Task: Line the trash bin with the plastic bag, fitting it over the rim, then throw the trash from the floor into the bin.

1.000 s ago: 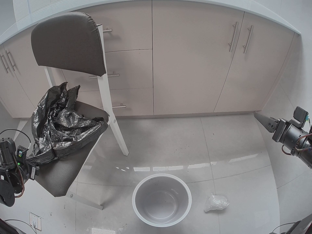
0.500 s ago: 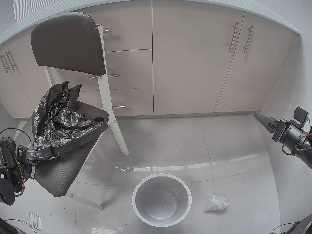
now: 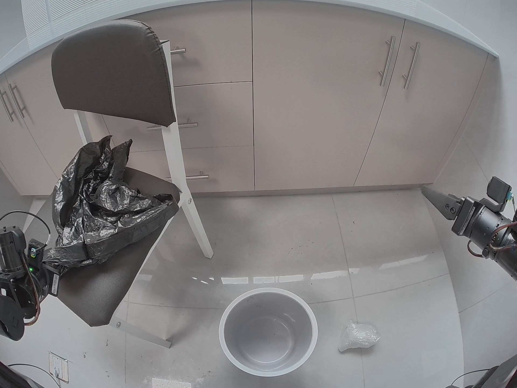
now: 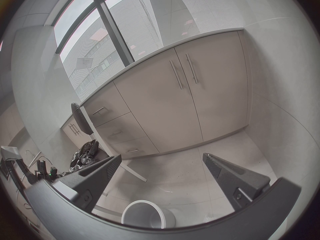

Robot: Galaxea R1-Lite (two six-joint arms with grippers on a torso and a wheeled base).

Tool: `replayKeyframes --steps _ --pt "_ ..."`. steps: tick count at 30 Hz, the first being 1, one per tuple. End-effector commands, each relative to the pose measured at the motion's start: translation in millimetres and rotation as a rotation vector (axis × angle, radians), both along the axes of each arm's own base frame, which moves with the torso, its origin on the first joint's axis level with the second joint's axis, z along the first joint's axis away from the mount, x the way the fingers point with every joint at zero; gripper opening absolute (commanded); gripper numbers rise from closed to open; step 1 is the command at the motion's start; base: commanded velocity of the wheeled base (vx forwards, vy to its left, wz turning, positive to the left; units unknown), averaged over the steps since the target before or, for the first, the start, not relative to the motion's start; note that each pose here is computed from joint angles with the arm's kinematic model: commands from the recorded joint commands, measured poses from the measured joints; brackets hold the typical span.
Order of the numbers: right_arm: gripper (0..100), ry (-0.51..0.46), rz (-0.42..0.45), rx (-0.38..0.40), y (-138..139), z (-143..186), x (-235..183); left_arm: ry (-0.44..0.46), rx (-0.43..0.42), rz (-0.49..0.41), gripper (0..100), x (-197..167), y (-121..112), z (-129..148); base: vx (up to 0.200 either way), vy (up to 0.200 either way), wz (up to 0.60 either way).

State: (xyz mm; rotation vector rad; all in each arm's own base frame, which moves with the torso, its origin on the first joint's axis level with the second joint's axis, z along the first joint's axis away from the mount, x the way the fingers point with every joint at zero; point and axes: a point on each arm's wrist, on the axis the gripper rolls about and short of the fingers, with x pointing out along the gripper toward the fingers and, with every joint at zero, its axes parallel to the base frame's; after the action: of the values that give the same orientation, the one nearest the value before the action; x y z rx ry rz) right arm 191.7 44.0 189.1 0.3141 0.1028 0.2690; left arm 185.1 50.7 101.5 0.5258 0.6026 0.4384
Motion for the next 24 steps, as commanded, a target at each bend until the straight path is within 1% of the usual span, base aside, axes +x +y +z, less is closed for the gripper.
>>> replayKeyframes --steps 1,2,3,4,5,6,7,9,10,11,13,14,15,16,17,18,19,21,22,23,24 --pt "100 -0.007 0.001 0.003 0 2 -1 -0.014 -0.010 -0.026 0 0 -1 2 0.000 0.000 0.00" --pt "100 -0.009 0.003 0.003 0 2 -1 -0.036 -0.056 -0.082 0 2 -3 3 0.000 0.000 0.00" --pt "100 -0.007 0.006 0.003 1 2 -1 -0.059 -0.106 -0.115 0 3 -5 3 0.000 0.000 0.00" --pt "100 -0.007 0.007 0.003 1 2 -1 -0.065 -0.121 -0.126 0 3 -6 3 0.000 0.000 0.00" --pt "100 -0.005 0.014 0.001 2 1 -2 -0.107 -0.224 -0.202 0 7 -12 4 0.000 0.000 0.00" --pt "100 -0.005 0.014 0.001 2 1 -2 -0.107 -0.224 -0.202 0 7 -12 4 0.000 0.000 0.00" --pt "100 -0.004 0.016 -0.007 2 0 -2 -0.166 -0.366 -0.291 0 15 -20 10 0.000 0.000 0.00" --pt "100 0.005 0.017 -0.004 2 -2 -2 -0.227 -0.543 -0.357 0 22 -32 17 0.000 0.000 0.00" --pt "100 0.010 0.014 -0.002 2 -3 -1 -0.256 -0.646 -0.390 0 25 -40 22 0.000 0.000 0.00" --pt "100 0.013 0.009 -0.003 1 -3 0 -0.281 -0.745 -0.411 0 29 -49 28 0.000 0.000 0.00" --pt "100 0.020 0.004 -0.001 1 -4 3 -0.309 -0.908 -0.429 0 36 -63 37 0.000 0.000 0.00" --pt "100 0.021 0.004 0.001 1 -4 4 -0.315 -0.968 -0.433 0 39 -70 41 0.000 0.000 0.00" --pt "100 0.023 0.004 0.009 1 -4 4 -0.316 -1.005 -0.440 0 42 -75 43 0.000 0.000 0.00" --pt "100 0.023 0.004 0.009 1 -4 4 -0.316 -1.005 -0.440 0 42 -75 43 0.000 0.000 0.00" --pt "100 0.027 0.012 0.036 3 -3 4 -0.293 -1.057 -0.463 0 45 -88 44 0.000 0.000 0.00" --pt "100 0.031 0.013 0.046 4 -3 4 -0.283 -1.072 -0.473 0 45 -92 45 0.000 0.000 0.00" --pt "100 0.037 0.016 0.054 4 -4 4 -0.278 -1.091 -0.482 0 44 -96 47 0.000 0.000 0.00" --pt "100 0.057 0.031 0.065 8 -7 5 -0.252 -1.161 -0.494 0 39 -107 48 0.000 0.000 0.00" --pt "100 0.064 0.032 0.066 9 -8 6 -0.248 -1.178 -0.500 0 38 -110 49 0.000 0.000 0.00" --pt "100 0.088 0.038 0.070 11 -13 9 -0.232 -1.228 -0.517 0 30 -117 54 0.000 0.000 0.00" --pt "100 0.100 0.042 0.068 12 -15 10 -0.211 -1.255 -0.528 0 26 -121 56 0.000 0.000 0.00"
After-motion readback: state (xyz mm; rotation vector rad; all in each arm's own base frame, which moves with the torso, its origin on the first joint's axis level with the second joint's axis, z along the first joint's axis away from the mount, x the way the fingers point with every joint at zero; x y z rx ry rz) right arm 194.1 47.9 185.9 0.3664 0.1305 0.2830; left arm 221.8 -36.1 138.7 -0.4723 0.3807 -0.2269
